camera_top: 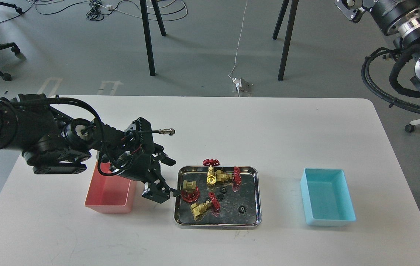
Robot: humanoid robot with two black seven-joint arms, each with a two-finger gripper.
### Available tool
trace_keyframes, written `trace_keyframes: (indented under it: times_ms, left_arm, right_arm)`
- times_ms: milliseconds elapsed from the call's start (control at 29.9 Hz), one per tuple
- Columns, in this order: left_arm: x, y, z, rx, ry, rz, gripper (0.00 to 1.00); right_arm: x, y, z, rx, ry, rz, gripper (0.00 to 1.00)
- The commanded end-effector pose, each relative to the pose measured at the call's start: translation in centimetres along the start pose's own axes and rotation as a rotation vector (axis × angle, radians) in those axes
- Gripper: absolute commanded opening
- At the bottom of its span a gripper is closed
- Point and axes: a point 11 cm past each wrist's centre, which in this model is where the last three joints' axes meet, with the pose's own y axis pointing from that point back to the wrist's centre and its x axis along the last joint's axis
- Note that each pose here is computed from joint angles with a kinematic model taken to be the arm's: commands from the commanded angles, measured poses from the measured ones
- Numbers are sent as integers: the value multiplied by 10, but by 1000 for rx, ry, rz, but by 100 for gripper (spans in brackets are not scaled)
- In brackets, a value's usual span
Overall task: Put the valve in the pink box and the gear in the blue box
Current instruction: 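Grasp a brass valve with red handwheel in the tray with left gripper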
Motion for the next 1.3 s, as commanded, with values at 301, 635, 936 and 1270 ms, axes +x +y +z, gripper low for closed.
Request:
trace_keyframes:
  times_ms: [301,635,936,1270]
  left_arm:
    - [-18,-37,5,-10,3,-8,77]
    - [-2,-38,-1,8,-15,69,64]
    - [1,-40,1,3,-11,82,60]
    - [-1,-52,14,-32,-14,77,41]
  right_arm:
    - [11,9,5,-11,1,25,99]
    - [16,14,17,-26,-14,36,99]
    - [21,20,23,-33,-25,48,99]
    - [26,25,26,-39,-30,61,99]
